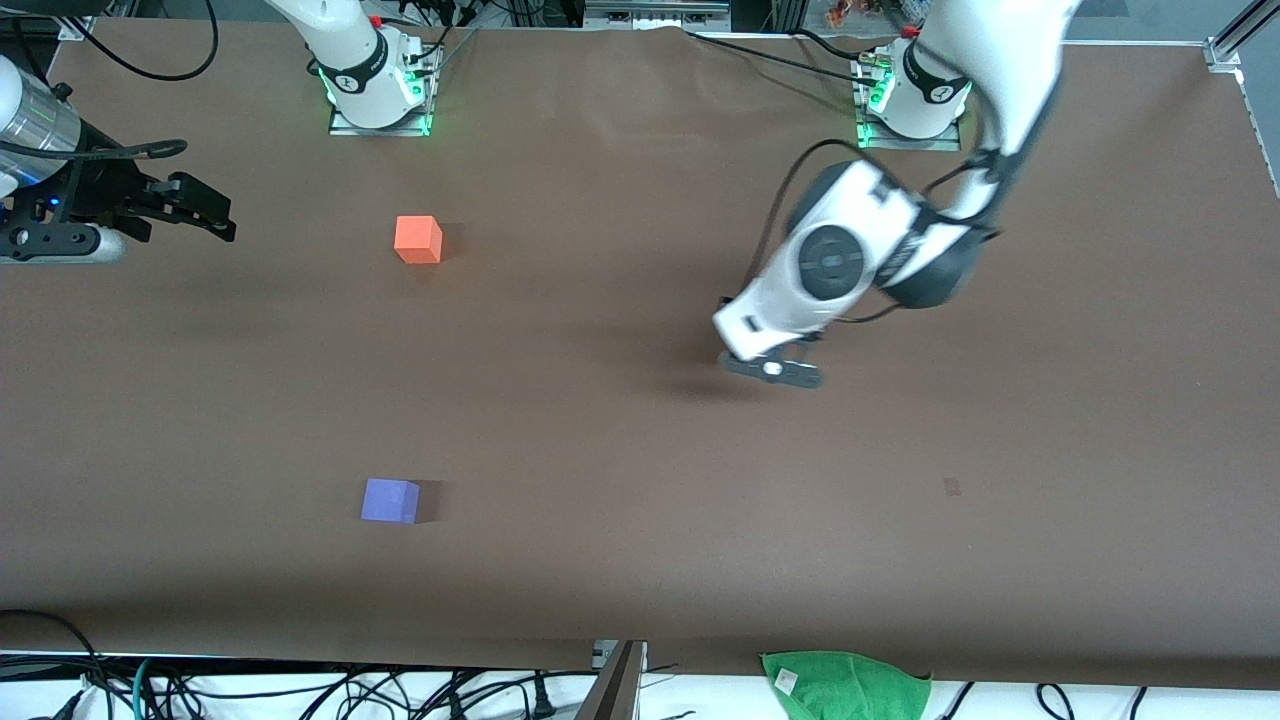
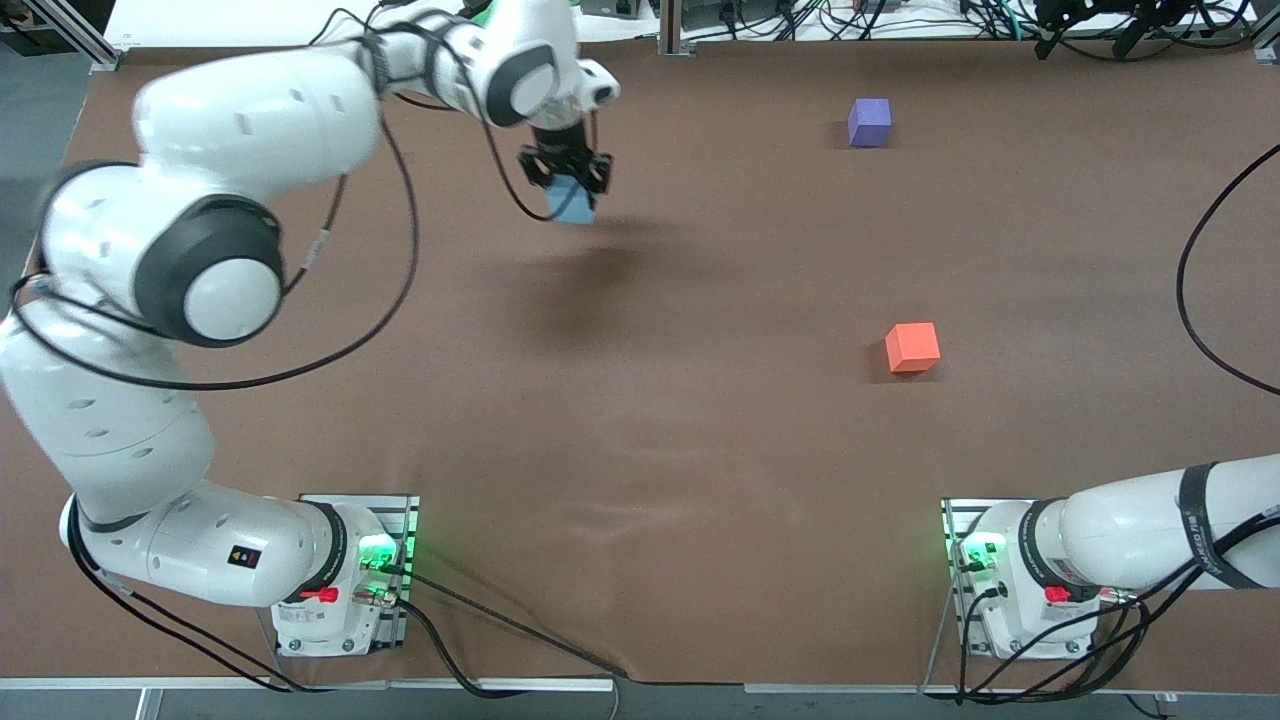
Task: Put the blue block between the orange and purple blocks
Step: 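Lift the blue cube and carry it toward the table middle, then release the blue cube mid-table while the right gripper reaches out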
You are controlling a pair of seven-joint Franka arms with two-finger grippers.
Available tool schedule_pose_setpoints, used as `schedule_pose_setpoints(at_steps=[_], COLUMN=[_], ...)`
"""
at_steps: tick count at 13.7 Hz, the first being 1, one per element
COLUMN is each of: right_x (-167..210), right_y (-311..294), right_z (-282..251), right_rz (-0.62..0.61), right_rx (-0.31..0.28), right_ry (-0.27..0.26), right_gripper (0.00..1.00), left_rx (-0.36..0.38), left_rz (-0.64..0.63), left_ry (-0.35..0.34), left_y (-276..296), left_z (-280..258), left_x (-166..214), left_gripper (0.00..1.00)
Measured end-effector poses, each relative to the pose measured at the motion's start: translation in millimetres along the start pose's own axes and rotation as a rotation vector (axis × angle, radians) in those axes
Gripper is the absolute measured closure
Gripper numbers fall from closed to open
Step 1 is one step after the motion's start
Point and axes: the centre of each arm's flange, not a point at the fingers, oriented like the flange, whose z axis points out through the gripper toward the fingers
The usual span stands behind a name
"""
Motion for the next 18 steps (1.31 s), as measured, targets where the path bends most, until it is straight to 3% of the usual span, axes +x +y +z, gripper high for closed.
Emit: schedule_pose_setpoints(at_steps=[3, 6, 8, 11, 13, 15, 18], right_x=[0, 1, 1, 1, 2, 2, 5], right_y=[0, 0, 0, 0, 0, -1, -6], right_z=[0, -1, -1, -2, -3, -3, 5], right_rz=[0.000, 0.000, -0.001, -0.001, -0.001, -0.003, -0.012], right_rx=[0.000, 0.000, 0.001, 0.001, 0.001, 0.001, 0.000], right_ry=[0.002, 0.005, 0.008, 0.013, 0.016, 0.015, 0.002], right_gripper=[0.00, 0.00, 0.00, 0.00, 0.00, 0.00, 0.00], left_rx=[-0.032, -0.111, -0.136, -0.145, -0.145, -0.104, -0.034], left_rz=[-0.062, -0.076, -0.129, -0.171, -0.178, -0.175, -0.234], left_ry=[0.054, 0.130, 0.144, 0.158, 0.168, 0.149, 0.143], left_y=[56, 88, 98, 96, 93, 92, 55], left_z=[60, 101, 118, 110, 92, 46, -65], left_x=[5, 8, 7, 13, 18, 13, -1], left_gripper=[0.39, 0.39, 0.39, 0.16, 0.00, 0.00, 0.00])
